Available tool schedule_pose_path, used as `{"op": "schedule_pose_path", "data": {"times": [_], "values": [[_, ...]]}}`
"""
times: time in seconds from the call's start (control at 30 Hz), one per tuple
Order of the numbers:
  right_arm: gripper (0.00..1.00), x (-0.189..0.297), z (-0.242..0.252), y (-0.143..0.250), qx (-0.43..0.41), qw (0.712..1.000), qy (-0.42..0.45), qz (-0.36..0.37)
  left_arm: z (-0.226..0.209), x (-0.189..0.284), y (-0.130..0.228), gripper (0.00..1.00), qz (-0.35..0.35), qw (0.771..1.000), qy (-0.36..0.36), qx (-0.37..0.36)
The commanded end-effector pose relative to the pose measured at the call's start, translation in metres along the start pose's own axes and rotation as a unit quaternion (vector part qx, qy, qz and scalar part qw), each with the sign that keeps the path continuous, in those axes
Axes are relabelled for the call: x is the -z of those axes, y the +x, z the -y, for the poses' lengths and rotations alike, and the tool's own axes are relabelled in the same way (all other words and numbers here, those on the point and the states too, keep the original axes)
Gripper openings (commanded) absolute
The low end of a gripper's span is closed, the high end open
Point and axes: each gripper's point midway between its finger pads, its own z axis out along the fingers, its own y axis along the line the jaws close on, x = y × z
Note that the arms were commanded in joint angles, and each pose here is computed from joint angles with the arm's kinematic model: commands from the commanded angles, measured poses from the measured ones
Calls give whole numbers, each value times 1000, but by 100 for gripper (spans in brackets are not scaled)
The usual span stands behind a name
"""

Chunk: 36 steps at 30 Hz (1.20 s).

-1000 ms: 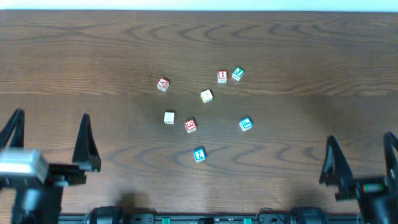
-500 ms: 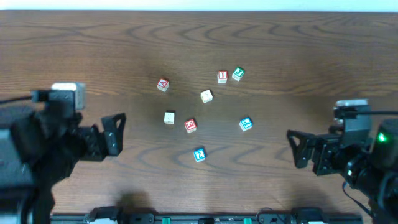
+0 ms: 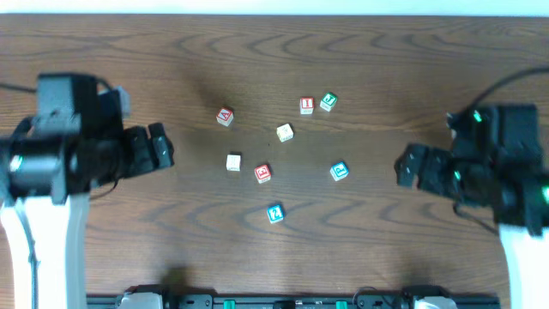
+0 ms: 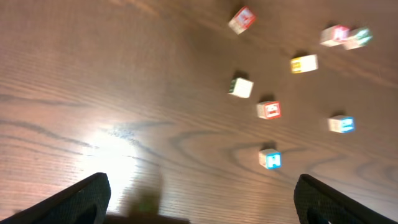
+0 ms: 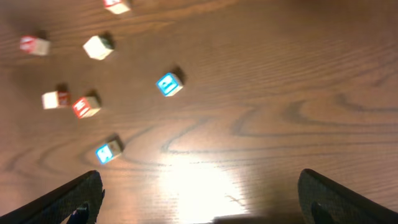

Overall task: Spell out Ai2
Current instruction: 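Raise both arms and move grippers forward over the blocks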

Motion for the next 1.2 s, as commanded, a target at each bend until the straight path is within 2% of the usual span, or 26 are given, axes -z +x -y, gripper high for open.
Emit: {"op": "schedule_pose_path", "data": {"times": [0.0, 0.3, 0.47, 0.57, 0.73, 0.8, 0.9, 1.0, 1.17], "values": [[99, -19, -10, -10, -7, 1000, 12, -15, 1, -20, -9, 95, -23, 1000, -21, -2], [99, -93, -76, -25, 28, 996, 6, -84, 20, -75, -26, 95, -63, 996, -52, -24], [99, -124, -143, -35, 78, 991, -56, -93, 42, -106, -37, 95, -64, 995, -43, -69], [99, -143, -165, -35, 86, 989, -66, -100, 43, -118, -42, 96, -67, 994, -50, -72], [99, -184, -177, -35, 43, 991, -48, -118, 39, -135, -43, 95, -82, 992, -64, -71], [95, -201, -179, -34, 15, 991, -40, -127, 34, -141, -44, 95, -85, 991, -80, -72], [99, -223, -188, -29, -33, 987, -45, -151, 26, -149, -46, 95, -88, 988, -106, -73], [94, -239, -197, -25, -90, 980, -53, -172, 24, -155, -46, 96, -95, 987, -111, -73], [92, -251, -211, -22, -168, 966, -60, -186, 24, -162, -46, 95, -99, 987, -114, -61]]}}
